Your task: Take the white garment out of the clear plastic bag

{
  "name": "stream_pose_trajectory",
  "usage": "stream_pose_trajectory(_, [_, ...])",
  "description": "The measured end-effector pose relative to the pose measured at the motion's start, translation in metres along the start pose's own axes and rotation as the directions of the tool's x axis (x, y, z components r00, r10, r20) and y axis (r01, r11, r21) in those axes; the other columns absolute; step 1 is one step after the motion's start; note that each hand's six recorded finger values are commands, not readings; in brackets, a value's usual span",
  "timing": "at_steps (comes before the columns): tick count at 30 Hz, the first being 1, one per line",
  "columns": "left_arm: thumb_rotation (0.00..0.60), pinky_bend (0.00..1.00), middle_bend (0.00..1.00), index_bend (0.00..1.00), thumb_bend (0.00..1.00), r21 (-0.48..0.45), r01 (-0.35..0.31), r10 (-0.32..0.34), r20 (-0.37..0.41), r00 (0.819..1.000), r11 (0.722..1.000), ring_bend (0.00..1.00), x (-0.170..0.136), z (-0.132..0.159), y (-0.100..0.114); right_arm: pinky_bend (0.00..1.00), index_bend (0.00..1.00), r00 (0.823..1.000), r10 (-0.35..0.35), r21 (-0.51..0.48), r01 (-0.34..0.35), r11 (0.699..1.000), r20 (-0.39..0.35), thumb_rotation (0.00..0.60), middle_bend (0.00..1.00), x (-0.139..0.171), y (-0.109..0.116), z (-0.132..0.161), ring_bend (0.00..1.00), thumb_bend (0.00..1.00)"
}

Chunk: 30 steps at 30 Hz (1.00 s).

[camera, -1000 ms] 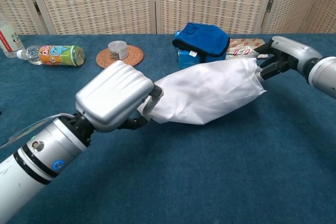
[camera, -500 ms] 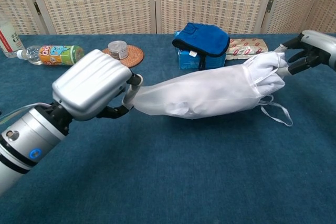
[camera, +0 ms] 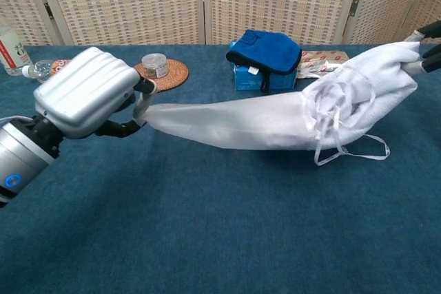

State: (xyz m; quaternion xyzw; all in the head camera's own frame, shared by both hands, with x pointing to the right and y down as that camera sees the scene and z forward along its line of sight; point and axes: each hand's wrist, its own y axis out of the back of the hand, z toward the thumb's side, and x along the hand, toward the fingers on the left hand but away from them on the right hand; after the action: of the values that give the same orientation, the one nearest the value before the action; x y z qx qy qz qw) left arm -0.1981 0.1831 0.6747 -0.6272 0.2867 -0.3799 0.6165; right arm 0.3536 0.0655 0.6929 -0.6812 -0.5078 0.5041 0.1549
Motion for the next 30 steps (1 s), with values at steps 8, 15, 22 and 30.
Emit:
stream_pose_trajectory(8, [0.600, 1.00, 1.00, 0.72, 0.37, 0.011, 0.014, -0.014, -0.025, 1.000, 1.000, 1.00, -0.008, -0.017, -0.002, 0.22, 0.90, 0.999, -0.040, -0.002, 0.040, 0.999, 0.027, 0.600, 0.29, 0.002, 0.020, -0.010, 0.05, 0.60])
stream_pose_trajectory(15, [0.600, 1.00, 1.00, 0.72, 0.37, 0.036, 0.013, -0.011, -0.037, 0.999, 0.999, 1.00, -0.014, -0.033, 0.001, 0.22, 0.90, 0.996, -0.077, 0.033, 0.076, 0.997, 0.042, 0.600, 0.29, 0.004, 0.038, -0.017, 0.05, 0.60])
stream_pose_trajectory(22, [0.600, 1.00, 1.00, 0.72, 0.37, 0.055, 0.016, -0.012, -0.069, 0.998, 0.998, 1.00, -0.018, -0.050, 0.004, 0.22, 0.90, 0.991, -0.123, 0.015, 0.122, 0.992, 0.053, 0.600, 0.29, 0.007, 0.056, -0.019, 0.06, 0.60])
stream_pose_trajectory(30, [0.600, 1.00, 1.00, 0.72, 0.37, 0.062, 0.021, -0.016, -0.092, 0.996, 0.998, 1.00, -0.022, -0.062, 0.004, 0.22, 0.90, 0.993, -0.117, 0.039, 0.116, 0.993, 0.025, 0.600, 0.29, 0.012, 0.053, -0.013, 0.06, 0.60])
